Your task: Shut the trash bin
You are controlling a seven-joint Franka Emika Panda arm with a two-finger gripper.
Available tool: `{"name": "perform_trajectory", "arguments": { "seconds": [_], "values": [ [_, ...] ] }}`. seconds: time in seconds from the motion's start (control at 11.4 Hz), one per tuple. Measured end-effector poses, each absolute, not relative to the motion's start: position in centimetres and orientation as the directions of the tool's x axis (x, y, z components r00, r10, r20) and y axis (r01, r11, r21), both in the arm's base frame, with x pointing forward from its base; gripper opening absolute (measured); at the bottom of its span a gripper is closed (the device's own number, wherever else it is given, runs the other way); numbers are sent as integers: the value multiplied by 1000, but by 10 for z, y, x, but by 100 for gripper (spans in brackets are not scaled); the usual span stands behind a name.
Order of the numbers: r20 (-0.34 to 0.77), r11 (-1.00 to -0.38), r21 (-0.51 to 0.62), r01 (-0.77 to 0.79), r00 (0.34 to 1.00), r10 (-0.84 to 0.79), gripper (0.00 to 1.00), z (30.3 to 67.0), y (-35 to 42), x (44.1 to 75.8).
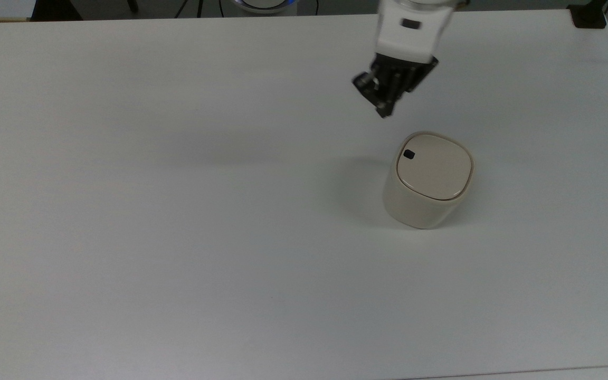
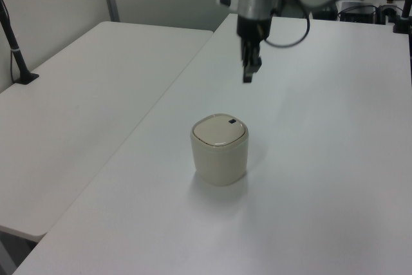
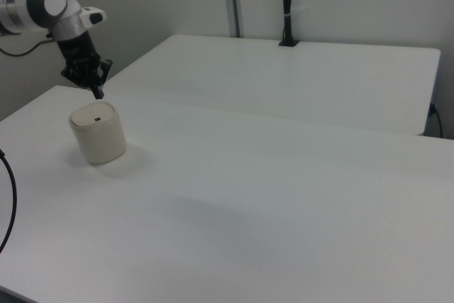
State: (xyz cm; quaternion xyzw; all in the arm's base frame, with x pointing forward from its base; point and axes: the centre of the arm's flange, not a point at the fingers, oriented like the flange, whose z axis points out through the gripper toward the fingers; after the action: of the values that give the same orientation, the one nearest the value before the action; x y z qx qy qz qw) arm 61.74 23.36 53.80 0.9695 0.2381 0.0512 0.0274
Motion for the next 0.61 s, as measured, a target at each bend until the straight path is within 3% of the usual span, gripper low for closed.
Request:
{"name": "perform_trajectory", "arguments": {
  "seconds": [0.09, 0.35, 0.61],
  "values": [
    [60, -926, 66, 371, 925, 375, 9, 546, 207, 617],
    [-92, -982, 60, 182, 980, 176, 53, 540, 114, 619],
    [-90, -995, 54, 86, 993, 81, 92, 558, 52, 617]
  ]
}}
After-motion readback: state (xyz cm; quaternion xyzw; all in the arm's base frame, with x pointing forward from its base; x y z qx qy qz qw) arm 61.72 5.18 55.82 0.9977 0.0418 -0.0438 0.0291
